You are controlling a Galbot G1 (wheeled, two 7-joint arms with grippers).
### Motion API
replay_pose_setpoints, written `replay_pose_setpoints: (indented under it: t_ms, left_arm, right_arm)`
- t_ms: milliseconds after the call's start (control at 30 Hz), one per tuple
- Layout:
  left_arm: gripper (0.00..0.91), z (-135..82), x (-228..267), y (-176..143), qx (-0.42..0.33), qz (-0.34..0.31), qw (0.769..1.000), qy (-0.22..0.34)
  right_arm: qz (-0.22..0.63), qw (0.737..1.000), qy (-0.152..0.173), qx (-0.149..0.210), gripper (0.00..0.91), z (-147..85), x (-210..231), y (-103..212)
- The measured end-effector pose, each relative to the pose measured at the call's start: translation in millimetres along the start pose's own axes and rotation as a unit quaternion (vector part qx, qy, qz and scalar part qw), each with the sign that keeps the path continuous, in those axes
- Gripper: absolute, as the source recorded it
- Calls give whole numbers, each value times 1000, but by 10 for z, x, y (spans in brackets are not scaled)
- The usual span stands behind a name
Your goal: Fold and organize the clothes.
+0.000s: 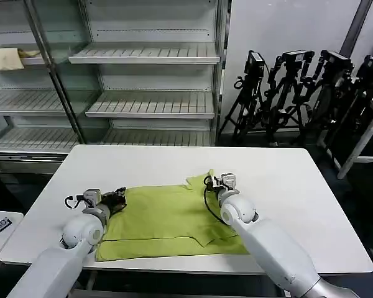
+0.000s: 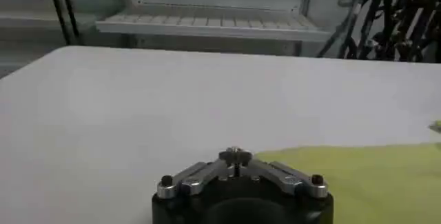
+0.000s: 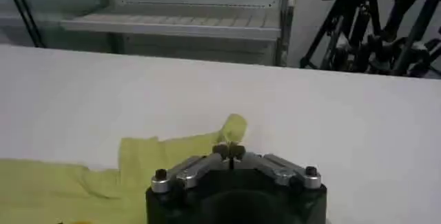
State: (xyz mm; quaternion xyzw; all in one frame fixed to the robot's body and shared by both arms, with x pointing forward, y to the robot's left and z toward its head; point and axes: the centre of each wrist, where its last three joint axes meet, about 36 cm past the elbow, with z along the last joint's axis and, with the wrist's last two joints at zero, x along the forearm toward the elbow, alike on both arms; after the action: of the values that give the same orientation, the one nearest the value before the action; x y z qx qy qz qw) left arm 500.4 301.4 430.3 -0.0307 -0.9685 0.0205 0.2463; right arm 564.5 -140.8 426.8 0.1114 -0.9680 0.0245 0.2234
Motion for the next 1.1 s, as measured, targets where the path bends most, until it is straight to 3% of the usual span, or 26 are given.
replay_pose_setpoints:
  t_ms: [400, 1100]
  left_arm:
    - [40, -59, 207, 53, 4, 11, 1000, -28]
    - [30, 37, 802, 123, -19, 42, 999, -23]
  right_arm:
    - [-13, 999, -53, -4, 0, -14, 320, -76]
    - [-22, 997, -72, -11, 0, 201, 1275, -419]
